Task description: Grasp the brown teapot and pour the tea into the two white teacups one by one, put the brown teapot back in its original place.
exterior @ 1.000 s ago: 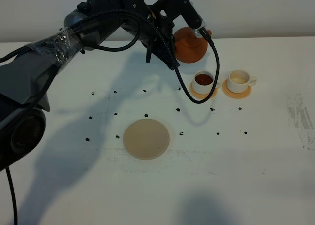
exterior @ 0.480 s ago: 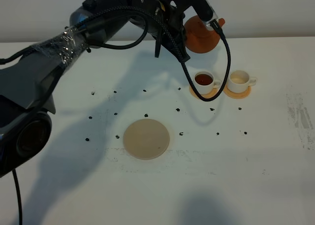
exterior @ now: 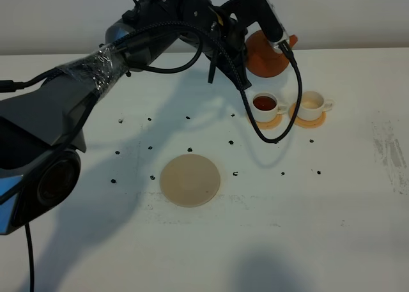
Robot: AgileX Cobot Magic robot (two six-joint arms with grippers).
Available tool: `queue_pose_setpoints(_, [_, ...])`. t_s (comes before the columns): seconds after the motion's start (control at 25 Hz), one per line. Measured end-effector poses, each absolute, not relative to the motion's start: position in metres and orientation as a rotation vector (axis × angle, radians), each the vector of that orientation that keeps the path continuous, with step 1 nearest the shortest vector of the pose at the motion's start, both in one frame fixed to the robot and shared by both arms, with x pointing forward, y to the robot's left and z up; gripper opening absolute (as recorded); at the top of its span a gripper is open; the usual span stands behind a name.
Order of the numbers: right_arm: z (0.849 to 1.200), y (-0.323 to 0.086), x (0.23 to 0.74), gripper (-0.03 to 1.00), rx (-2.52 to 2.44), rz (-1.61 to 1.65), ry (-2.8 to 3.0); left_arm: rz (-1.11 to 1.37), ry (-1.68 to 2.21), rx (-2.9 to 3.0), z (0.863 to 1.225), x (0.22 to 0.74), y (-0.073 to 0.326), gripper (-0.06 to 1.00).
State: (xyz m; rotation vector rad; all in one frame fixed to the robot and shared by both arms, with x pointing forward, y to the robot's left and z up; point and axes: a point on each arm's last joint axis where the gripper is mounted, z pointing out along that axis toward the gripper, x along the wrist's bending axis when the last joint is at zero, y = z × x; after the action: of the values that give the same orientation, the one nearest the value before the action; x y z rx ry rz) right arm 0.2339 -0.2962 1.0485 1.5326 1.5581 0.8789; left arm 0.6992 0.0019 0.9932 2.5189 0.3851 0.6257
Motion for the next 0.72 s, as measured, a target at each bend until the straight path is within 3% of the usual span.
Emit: queue_pose_setpoints(0.72, [1.0485,-0.2962,0.2339,0.52,1.533,0.879,1.558,0.765,-0.008,2.616,0.989,0.6982,-0.003,0.09])
